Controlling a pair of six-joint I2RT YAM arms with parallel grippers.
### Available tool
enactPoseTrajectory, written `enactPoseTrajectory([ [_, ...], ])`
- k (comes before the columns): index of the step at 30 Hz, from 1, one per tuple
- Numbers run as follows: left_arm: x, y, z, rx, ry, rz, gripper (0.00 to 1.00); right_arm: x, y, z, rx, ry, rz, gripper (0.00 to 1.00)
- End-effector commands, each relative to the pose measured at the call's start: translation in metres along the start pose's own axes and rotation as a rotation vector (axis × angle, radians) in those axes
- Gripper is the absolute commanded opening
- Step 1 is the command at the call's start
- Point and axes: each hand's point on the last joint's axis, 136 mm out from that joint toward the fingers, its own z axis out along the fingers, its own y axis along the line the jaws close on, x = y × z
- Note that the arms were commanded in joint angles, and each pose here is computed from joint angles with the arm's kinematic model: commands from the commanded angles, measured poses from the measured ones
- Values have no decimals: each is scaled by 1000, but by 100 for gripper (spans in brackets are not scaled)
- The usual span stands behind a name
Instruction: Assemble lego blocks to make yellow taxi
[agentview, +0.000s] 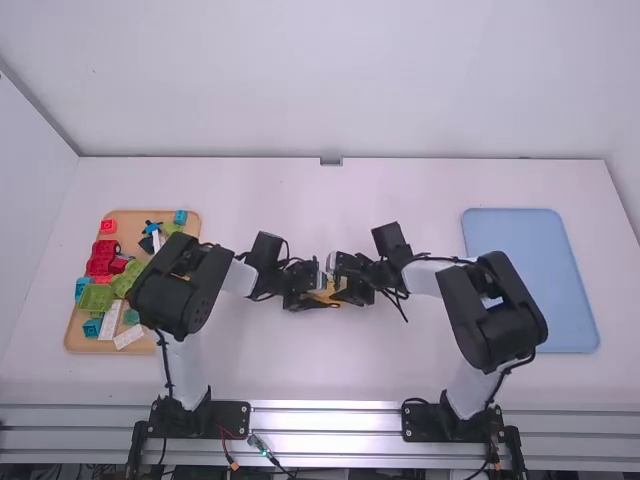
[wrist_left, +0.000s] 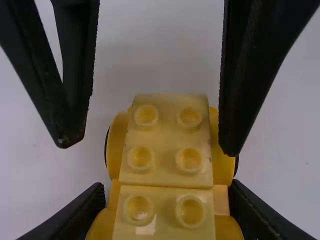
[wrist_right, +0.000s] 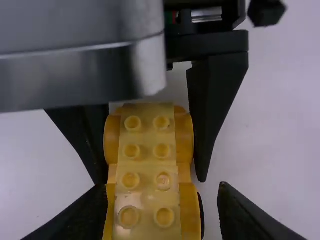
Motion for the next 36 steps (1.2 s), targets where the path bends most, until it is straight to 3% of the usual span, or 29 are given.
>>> enactPoseTrajectory([
  [1, 9, -12, 3, 25, 23, -36, 43, -26, -10, -12, -3, -94, -27, 58],
  [5, 8, -13, 4, 27, 24, -34, 43, -39, -12, -22, -32, -185, -25, 54],
  [6, 8, -13, 4, 27, 24, -34, 43, -41, -12, -26, -38, -208, -25, 47],
  [8, 8, -13, 4, 26, 24, -34, 43, -46, -8, -36, -68, -286, -44, 15],
  [10, 8, -12, 4, 24, 23, -32, 43, -43, -7, -37, -69, -287, -34, 0],
  [23, 8, -10, 3, 17, 20, -43, 41, 3, 0, -6, 18, 4, 115, 0],
  [36, 7, -10, 3, 17, 19, -40, 39, 41, 18, -4, 17, 181, 183, 0],
])
